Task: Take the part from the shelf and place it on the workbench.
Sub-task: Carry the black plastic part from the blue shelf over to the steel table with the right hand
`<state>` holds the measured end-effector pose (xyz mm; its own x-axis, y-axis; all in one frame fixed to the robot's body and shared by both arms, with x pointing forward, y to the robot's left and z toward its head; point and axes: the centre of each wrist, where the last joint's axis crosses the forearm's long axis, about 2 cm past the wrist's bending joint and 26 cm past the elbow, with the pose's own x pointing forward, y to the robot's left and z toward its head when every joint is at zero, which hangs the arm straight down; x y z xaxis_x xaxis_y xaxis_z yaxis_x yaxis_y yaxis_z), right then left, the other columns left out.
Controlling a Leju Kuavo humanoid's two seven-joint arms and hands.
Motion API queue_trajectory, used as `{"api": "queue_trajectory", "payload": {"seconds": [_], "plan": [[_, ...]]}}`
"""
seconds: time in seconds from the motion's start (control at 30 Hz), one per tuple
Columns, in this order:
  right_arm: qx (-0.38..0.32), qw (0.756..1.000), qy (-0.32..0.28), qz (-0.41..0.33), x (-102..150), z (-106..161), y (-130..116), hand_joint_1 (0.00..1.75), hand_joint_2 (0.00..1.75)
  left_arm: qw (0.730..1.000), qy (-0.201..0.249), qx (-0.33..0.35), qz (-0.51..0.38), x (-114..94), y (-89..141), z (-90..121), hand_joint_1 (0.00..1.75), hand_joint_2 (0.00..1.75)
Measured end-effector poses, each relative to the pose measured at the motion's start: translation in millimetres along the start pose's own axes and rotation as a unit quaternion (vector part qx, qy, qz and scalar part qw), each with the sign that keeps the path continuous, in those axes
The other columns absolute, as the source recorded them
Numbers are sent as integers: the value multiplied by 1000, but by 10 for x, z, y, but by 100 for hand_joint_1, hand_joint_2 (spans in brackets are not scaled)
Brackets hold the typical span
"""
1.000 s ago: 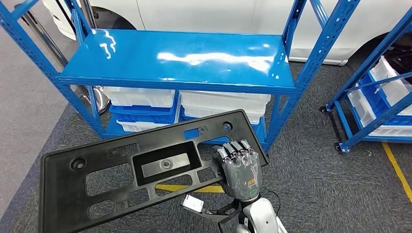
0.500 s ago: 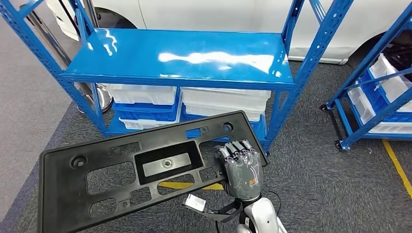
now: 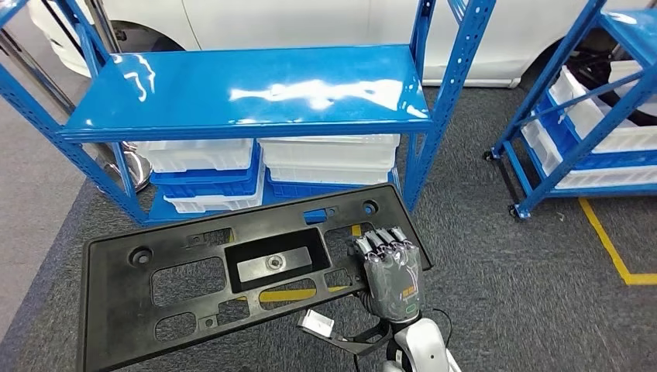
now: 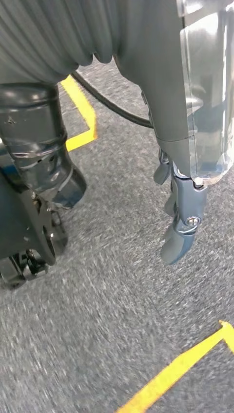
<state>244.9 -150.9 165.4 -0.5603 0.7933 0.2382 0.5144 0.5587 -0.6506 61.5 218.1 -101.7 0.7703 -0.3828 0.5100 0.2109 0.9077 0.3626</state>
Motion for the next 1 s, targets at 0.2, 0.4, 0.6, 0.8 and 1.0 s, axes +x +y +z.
{"api": "queue_trajectory", "payload": {"seconds": [0.2,0.4,0.6,0.8,1.0], "plan": [[-13,1000,0,4,-90,168,-157,175,175,1000,4,4,6,-11,-2,6,0,175],[-33,999,33,19,-244,315,-339,175,175,1000,8,8,12,-24,-2,11,0,175],[-42,998,45,22,-244,340,-395,175,175,1000,7,11,14,-7,10,-2,0,175],[-47,998,46,16,-232,358,-410,175,175,1000,10,10,15,-32,-2,15,0,175],[-100,993,66,1,-334,547,-622,175,175,999,17,17,25,-59,3,24,0,175]]}}
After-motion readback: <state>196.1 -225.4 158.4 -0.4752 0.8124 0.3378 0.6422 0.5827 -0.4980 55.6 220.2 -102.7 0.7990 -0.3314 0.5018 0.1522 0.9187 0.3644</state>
